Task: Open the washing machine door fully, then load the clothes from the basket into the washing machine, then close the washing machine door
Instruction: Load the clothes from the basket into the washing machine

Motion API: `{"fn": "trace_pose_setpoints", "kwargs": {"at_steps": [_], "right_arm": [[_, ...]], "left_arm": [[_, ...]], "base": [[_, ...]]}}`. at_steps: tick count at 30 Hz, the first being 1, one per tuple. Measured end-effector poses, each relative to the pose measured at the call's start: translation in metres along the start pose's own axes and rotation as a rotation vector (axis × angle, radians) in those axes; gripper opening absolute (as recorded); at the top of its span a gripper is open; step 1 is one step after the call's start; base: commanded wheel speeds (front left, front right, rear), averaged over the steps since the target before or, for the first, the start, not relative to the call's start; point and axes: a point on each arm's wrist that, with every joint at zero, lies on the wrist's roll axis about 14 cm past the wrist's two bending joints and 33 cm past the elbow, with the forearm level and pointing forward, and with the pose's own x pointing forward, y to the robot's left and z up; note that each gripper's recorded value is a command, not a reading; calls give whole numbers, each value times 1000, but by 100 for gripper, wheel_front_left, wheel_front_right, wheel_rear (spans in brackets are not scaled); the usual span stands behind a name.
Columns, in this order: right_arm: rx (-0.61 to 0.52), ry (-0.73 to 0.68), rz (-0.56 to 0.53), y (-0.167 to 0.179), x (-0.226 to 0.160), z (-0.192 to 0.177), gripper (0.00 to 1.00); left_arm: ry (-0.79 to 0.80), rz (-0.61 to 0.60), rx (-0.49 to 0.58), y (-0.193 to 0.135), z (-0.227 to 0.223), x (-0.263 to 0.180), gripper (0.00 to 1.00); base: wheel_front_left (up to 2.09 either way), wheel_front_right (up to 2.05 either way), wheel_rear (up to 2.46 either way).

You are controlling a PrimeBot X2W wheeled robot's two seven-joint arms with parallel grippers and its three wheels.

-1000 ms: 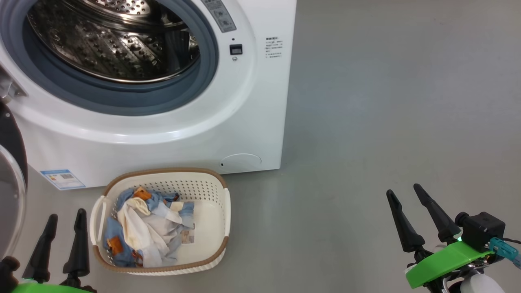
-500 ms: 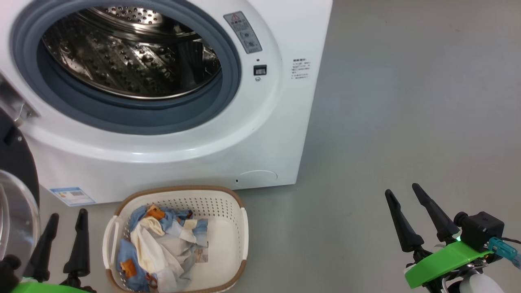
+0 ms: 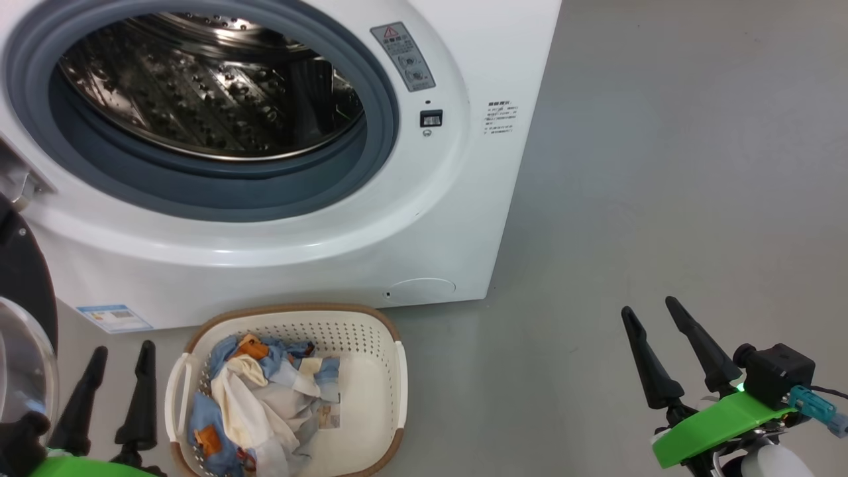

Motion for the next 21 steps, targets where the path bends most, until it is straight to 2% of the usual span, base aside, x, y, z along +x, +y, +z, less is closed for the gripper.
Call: {"fn": "trace_pose_setpoints", "kwargs": {"at_steps": [12,21], "right_arm": [[16,33,8,8,16,-17,100],[20,53,20,15,40,-31,100]], "left_arm": [[183,-12,-53,-14,-68,6,100],[440,16,15,4,-145,10,100]], "base": [[0,0,0],[0,0,0]]}}
